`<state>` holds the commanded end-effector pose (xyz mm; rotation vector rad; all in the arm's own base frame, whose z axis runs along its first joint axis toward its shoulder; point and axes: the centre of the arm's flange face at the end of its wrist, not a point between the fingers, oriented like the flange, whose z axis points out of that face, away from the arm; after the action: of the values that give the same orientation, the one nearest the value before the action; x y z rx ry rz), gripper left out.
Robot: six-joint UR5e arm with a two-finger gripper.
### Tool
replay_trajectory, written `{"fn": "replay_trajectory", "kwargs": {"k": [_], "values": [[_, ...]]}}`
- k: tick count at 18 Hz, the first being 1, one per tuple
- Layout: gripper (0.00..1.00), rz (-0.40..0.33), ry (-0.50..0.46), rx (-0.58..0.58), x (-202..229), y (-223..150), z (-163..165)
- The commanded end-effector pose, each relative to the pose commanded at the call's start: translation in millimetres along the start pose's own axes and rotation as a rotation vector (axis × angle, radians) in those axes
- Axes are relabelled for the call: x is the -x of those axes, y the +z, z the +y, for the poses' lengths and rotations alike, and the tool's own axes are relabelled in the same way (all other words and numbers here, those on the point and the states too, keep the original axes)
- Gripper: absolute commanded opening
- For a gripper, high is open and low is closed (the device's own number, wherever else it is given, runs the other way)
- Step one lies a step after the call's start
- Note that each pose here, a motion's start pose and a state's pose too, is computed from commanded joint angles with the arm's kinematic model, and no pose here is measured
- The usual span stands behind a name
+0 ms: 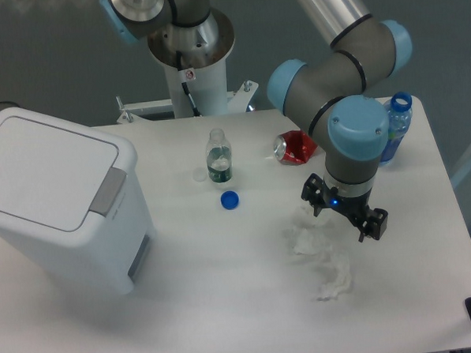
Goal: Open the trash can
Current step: 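Lift the gripper up from above the crumpled tissue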
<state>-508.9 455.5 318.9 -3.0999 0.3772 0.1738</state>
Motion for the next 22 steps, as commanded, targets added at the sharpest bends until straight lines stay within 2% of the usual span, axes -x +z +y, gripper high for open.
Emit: {"fn": "replay_trajectory", "kwargs": {"k": [4,6,9,11,14,17,18,19,20,21,22], "values": [[1.0,0.004,-0.003,-0.012,-1.1,0.2,-0.9],[1.0,0.042,-0.014,-0.039,-14.8,18.5,0.7],[1.0,0.016,-0.032,-0.067,-28.4,17.2,10.0],[1.0,0.008,-0.093,-0.094,-25.6,7.4,9.1],[1.0,0.034,-0.184,-0.224,-27.9,-10.7,-2.8],[0.99,0.027,-0.238,-0.261,-26.1,-25.9,-12.9],[0.88,0.028,-0.276,-0.285,-23.9,-33.6,-17.4],[0.82,0.032,-0.29,-0.303,-24.4,-37.6,-19.8],[0.5,0.048,-0.31,-0.396,-32.7,-63.8,-25.3],[0.32,0.052,-0.305,-0.436,-38.8,-76.6,-27.6],[0.22,0.046,-0.294,-0.456,-45.9,-89.6,-32.4]]}}
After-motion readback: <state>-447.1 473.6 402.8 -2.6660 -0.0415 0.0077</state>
